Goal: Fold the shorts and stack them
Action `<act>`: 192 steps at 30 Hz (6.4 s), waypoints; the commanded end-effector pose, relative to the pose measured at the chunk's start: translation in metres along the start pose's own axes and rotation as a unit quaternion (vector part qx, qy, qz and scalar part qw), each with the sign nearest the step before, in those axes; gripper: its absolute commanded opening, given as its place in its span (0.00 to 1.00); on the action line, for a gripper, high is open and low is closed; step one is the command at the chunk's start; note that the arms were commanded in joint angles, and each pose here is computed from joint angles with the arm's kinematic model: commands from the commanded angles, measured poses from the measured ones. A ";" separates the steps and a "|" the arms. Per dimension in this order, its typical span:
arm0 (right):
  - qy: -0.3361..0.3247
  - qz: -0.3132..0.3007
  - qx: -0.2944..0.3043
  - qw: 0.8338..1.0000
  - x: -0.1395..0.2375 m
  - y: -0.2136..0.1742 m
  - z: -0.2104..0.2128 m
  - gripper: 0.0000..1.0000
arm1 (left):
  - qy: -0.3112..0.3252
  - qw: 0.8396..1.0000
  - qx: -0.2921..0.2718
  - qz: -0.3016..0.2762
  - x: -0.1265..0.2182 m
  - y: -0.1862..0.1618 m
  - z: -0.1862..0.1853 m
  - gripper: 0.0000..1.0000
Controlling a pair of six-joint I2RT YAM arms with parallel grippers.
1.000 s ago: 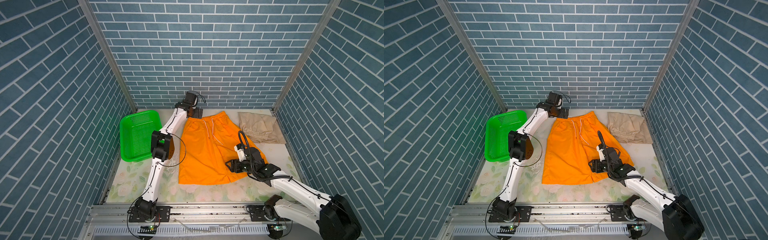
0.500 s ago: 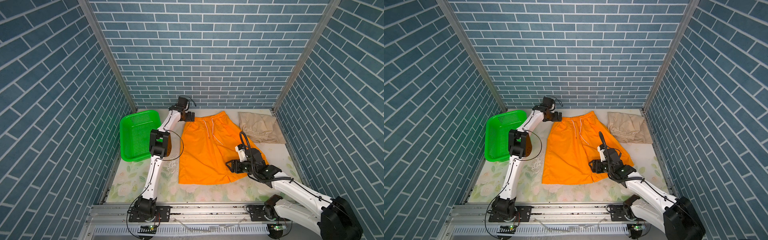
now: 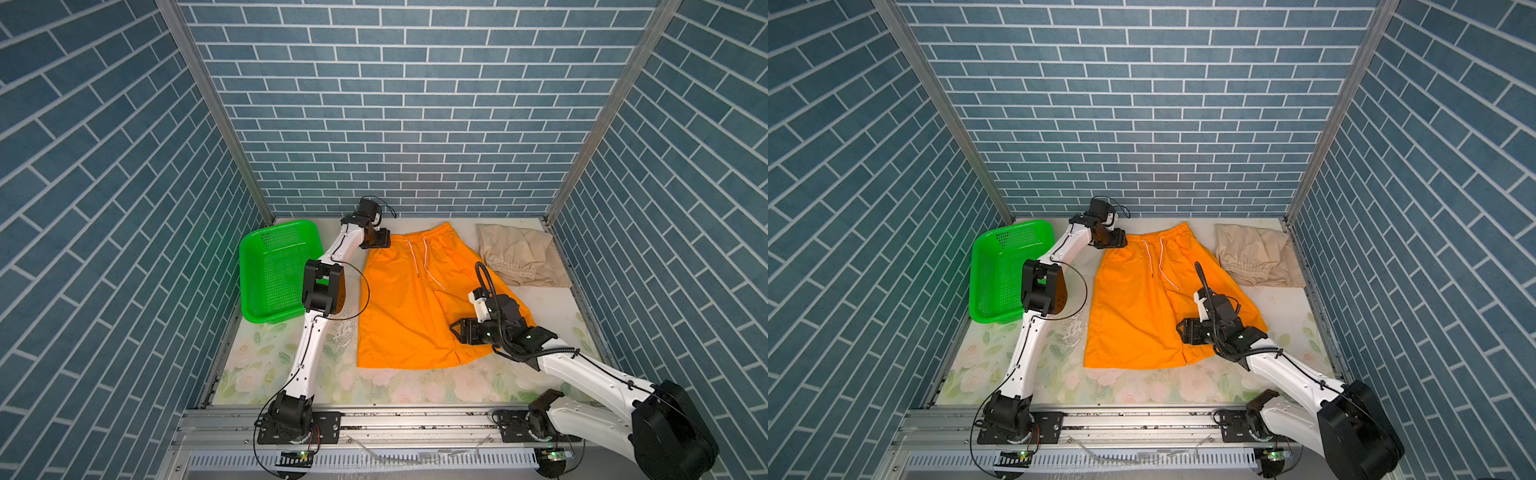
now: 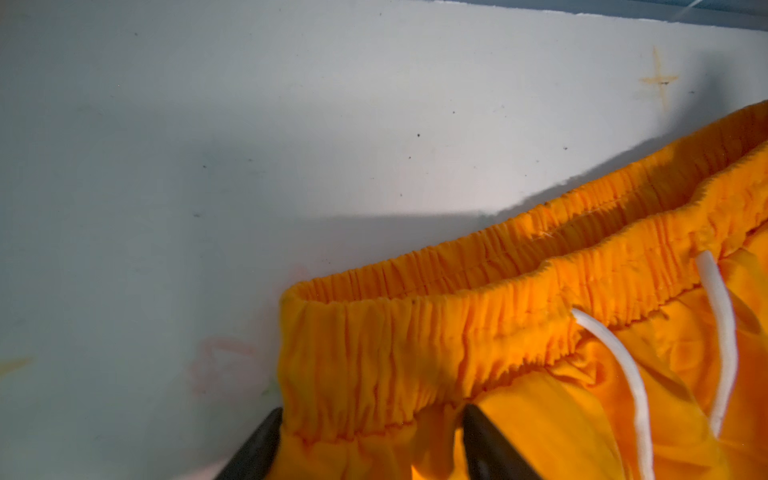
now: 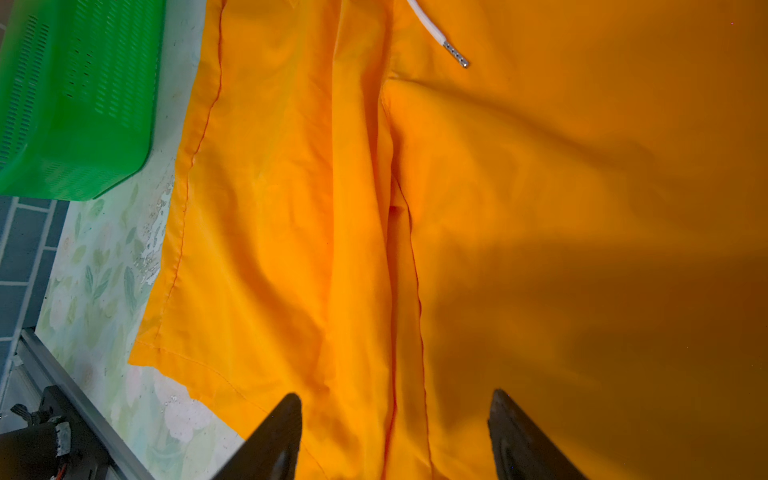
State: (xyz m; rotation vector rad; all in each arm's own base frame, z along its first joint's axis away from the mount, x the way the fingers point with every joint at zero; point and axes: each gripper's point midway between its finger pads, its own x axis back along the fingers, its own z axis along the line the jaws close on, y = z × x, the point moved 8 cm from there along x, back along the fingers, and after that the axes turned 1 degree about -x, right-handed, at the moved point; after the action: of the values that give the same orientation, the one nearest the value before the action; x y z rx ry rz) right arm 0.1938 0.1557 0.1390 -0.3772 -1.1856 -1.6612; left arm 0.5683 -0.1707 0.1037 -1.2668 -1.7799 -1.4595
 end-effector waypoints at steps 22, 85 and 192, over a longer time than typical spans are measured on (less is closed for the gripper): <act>0.055 0.146 0.559 0.814 -0.084 -0.112 0.203 0.75 | 0.085 0.995 0.041 0.020 0.063 -0.032 0.035 0.00; -0.170 -0.078 -0.252 0.950 0.004 0.080 -0.161 0.12 | -0.039 0.984 -0.175 -0.018 -0.009 -0.001 -0.046 0.57; -0.238 0.204 0.228 0.922 0.013 -0.071 0.052 0.00 | 0.078 0.983 0.154 -0.064 0.222 -0.207 0.021 1.00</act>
State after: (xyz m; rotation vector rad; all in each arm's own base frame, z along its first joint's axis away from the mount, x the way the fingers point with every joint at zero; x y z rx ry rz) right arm 0.1103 0.2063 0.1303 -0.6345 -1.6777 -0.8265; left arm 0.2891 -0.0763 0.1898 -0.9730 -1.8595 -1.2745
